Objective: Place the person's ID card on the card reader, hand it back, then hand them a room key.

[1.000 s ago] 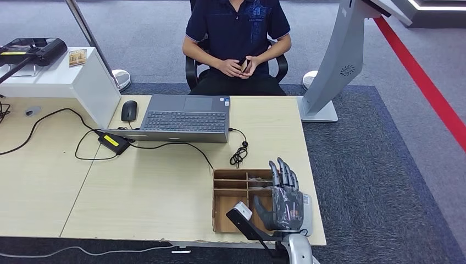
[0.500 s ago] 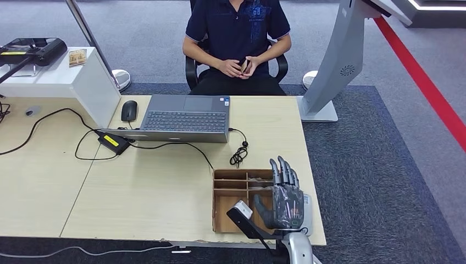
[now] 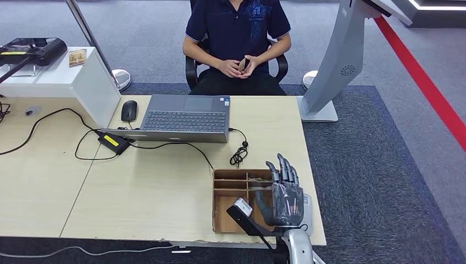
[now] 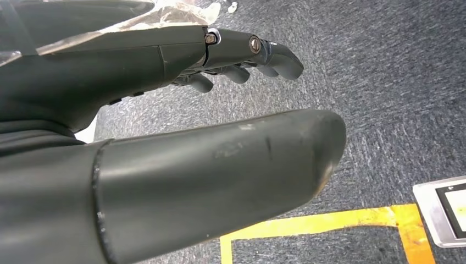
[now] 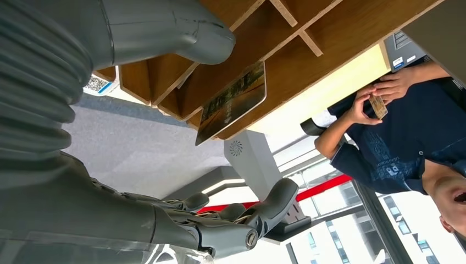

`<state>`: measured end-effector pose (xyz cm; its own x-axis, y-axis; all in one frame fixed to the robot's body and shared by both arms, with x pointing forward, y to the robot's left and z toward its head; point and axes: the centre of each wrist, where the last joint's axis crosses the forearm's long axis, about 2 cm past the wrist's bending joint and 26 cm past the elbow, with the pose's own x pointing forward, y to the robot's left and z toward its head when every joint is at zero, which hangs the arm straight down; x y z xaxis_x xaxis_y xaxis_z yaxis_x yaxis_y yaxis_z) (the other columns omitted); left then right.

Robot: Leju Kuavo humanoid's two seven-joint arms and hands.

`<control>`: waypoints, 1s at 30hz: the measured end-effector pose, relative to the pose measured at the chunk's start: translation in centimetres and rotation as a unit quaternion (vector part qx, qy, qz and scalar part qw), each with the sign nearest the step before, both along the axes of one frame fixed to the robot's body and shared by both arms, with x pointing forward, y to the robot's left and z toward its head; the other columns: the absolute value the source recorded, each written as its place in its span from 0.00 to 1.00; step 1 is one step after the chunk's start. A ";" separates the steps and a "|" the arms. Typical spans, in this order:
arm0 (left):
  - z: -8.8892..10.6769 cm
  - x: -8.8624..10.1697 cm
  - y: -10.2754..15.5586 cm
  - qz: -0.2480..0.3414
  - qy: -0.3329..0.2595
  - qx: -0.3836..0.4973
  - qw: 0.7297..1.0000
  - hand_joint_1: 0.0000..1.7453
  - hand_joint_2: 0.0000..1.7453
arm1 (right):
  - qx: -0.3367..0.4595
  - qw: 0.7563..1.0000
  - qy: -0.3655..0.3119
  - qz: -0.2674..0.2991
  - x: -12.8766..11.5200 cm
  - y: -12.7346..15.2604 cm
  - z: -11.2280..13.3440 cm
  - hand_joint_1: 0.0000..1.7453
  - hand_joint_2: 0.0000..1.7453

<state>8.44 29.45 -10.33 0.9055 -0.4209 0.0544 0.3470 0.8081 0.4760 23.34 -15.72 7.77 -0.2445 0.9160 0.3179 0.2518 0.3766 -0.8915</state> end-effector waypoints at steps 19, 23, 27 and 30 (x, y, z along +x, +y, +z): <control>0.0 0.0 0.0 0.000 -0.002 -0.001 1.000 0.00 0.00 | -0.004 1.000 0.005 -0.002 0.1 -0.1 -0.3 0.40 1.00; 0.0 0.0 0.0 0.000 -0.002 -0.001 1.000 0.00 0.00 | -0.004 1.000 0.006 -0.003 0.1 -0.1 -0.3 0.40 1.00; 0.0 0.0 0.0 0.001 -0.002 -0.001 1.000 0.00 0.00 | -0.005 1.000 0.008 -0.004 0.1 -0.2 -0.4 0.40 1.00; 0.0 0.0 0.0 0.001 -0.003 0.000 1.000 0.00 0.00 | -0.004 1.000 0.008 -0.005 0.1 -0.2 -0.4 0.41 1.00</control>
